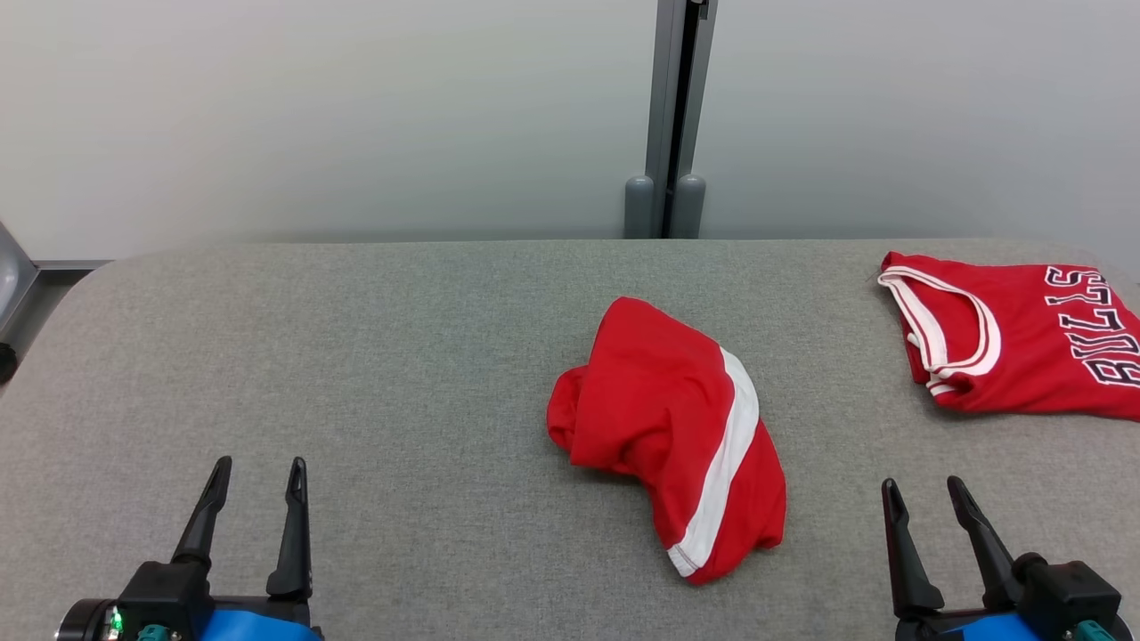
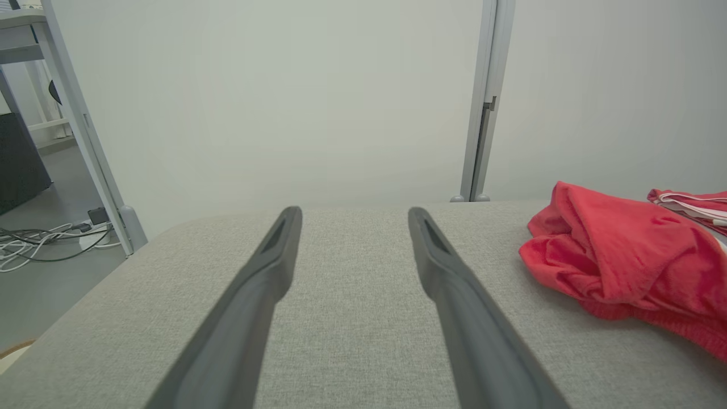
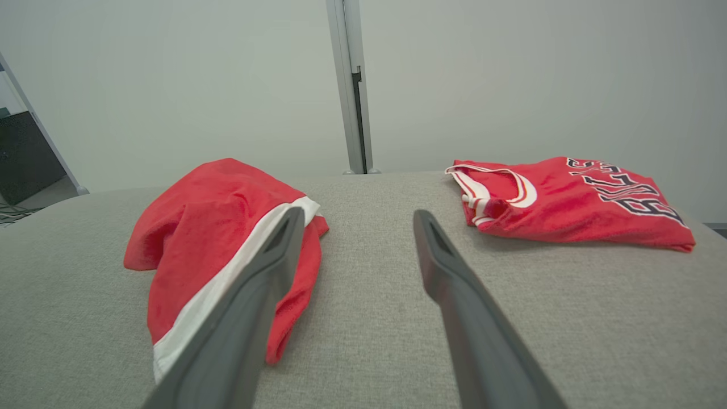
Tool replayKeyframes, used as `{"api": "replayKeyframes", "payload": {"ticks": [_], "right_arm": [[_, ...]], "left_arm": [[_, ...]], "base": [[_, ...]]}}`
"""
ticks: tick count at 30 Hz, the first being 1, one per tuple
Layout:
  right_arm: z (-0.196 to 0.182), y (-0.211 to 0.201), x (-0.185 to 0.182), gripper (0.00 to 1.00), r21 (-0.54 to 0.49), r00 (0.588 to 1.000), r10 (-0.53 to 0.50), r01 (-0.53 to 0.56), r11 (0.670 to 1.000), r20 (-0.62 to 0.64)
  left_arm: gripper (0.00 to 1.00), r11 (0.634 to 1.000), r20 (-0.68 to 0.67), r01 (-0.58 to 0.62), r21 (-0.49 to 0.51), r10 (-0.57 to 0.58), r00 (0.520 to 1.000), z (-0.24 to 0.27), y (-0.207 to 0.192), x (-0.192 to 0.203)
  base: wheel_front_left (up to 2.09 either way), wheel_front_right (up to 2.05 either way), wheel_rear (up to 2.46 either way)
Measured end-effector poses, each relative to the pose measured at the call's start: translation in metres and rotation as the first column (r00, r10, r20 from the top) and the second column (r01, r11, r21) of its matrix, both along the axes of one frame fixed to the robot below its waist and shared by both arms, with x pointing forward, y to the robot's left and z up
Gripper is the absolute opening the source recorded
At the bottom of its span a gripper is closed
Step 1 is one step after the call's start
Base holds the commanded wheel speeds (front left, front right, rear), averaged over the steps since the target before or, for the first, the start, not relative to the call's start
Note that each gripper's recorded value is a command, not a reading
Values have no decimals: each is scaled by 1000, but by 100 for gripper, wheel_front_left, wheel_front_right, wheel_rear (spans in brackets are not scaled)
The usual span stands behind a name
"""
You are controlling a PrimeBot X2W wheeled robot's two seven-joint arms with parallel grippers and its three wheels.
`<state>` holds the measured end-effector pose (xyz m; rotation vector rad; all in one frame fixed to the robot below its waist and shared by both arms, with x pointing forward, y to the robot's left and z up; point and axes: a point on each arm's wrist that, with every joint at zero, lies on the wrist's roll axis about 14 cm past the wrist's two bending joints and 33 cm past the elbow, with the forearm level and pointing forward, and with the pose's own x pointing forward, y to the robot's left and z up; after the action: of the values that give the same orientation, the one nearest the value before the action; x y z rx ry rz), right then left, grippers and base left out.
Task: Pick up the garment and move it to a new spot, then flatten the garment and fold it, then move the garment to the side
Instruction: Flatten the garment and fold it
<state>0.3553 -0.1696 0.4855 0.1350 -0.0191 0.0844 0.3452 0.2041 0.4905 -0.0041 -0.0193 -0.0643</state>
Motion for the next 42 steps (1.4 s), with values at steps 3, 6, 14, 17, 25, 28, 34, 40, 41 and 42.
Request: {"api": "replayKeyframes", "payload": {"ticks": [3, 6, 14, 17, 25, 28, 34, 40, 41, 42], "right_arm": [[0, 0, 0, 100, 0, 1000, -1, 1, 1000, 0], [0, 0, -1, 100, 0, 1000, -1, 1, 1000, 0], [0, 0, -1, 100, 0, 1000, 0, 0, 1000, 0], [0, 0, -1, 100, 0, 1000, 1, -1, 1000, -2], [-2, 0, -1, 100, 0, 1000, 1, -1, 1000, -5], [-2, 1, -1, 100, 1, 1000, 4, -4, 1000, -6], [-3, 6, 0, 100, 0, 1000, 17, -17, 1000, -9], [28, 26, 33, 100, -30, 993, 77, -75, 997, 85], [34, 29, 40, 100, -39, 991, 88, -84, 996, 101], [39, 33, 47, 100, -47, 989, 98, -93, 995, 114]], "left_arm": [[100, 1000, 2, 1, 2, -1, 1000, 0, 0, 0], [100, 1000, 3, 3, 5, -3, 1000, 1, 0, 0], [100, 1000, 2, 3, 4, -3, 1000, 0, 0, 0], [100, 1000, -1, 2, 4, -2, 1000, -1, 0, 0], [100, 1000, -3, -3, 1, 3, 1000, -2, 1, 0], [100, 1000, -2, -6, 4, 6, 1000, -2, 2, 0], [100, 1000, -3, -8, 3, 8, 1000, -2, 3, 0], [100, 1000, -18, -2, -3, 2, 1000, -7, 0, 5], [100, 1000, -17, 1, -4, -1, 1000, -6, -1, 7], [100, 1000, -16, 3, -4, -3, 1000, -6, -2, 8]], "base": [[0, 0, 0], [0, 0, 0], [0, 0, 0], [0, 0, 0], [0, 0, 0], [0, 0, 0], [0, 0, 0], [0, 0, 0], [0, 0, 0], [0, 0, 0]]}}
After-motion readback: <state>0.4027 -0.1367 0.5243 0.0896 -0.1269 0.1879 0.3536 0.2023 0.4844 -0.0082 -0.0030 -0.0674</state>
